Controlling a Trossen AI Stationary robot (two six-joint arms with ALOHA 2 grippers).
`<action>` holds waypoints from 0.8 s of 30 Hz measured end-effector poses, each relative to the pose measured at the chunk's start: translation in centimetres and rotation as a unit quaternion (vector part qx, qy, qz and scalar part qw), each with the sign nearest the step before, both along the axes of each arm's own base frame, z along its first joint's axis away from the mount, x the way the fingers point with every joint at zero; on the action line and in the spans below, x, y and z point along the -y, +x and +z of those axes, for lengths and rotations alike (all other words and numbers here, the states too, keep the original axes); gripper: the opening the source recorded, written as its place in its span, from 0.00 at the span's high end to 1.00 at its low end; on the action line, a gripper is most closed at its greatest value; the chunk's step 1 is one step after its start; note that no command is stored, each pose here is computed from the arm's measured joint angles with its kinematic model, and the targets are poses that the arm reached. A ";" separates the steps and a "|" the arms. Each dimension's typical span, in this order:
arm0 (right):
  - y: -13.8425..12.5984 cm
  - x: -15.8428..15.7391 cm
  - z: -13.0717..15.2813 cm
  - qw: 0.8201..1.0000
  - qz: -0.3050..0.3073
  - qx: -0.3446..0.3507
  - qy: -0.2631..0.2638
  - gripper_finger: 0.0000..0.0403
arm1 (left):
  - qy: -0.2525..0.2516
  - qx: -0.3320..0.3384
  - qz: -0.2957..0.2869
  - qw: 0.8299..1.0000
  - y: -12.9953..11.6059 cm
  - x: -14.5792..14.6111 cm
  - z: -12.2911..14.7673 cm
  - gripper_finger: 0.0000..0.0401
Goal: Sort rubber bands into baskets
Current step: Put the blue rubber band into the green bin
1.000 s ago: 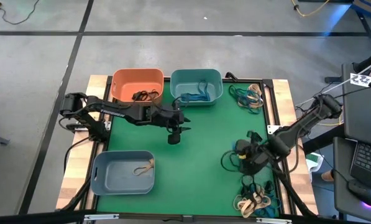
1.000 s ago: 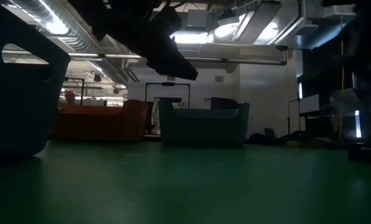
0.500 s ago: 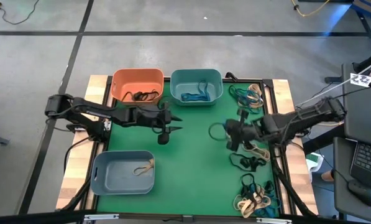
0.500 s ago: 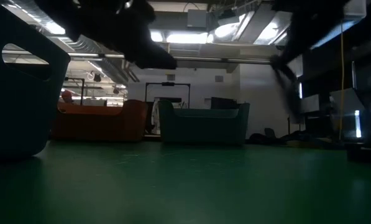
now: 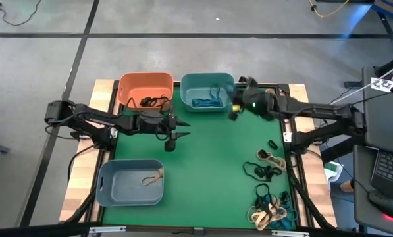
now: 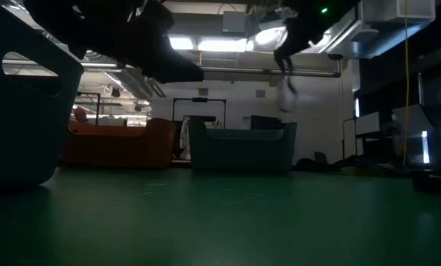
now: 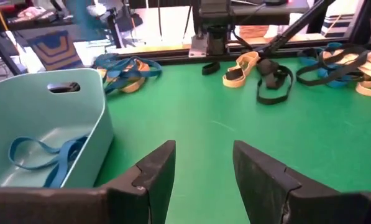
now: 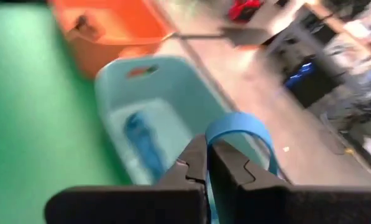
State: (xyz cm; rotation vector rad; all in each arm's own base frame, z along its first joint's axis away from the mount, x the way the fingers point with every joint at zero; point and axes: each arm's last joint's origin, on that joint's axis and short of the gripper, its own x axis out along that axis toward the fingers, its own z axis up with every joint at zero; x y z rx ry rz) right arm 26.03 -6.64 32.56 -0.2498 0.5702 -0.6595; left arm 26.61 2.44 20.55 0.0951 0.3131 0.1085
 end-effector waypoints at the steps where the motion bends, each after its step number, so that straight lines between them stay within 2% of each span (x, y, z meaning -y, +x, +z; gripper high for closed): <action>1: 0.1 0.8 0.1 1.000 -0.001 0.006 -0.004 0.98 | 0.000 -0.001 0.000 1.000 0.0 0.0 0.0 0.60; 6: 0.9 4.3 -0.5 1.000 0.000 0.028 -0.002 0.98 | -0.002 -0.008 0.000 1.000 0.0 0.0 -0.2 0.60; 13: 2.2 8.0 -3.9 0.999 -0.006 0.001 0.050 0.98 | -0.007 -0.002 -0.006 1.000 0.0 0.4 -0.1 0.60; 21: 3.5 9.7 -7.3 0.996 -0.017 -0.039 0.076 0.97 | 0.005 -0.002 -0.014 1.000 0.0 0.6 0.0 0.60; 24: 3.8 9.8 -7.7 0.996 -0.003 -0.039 0.086 0.92 | 0.006 -0.002 -0.015 1.000 0.0 0.6 0.0 0.60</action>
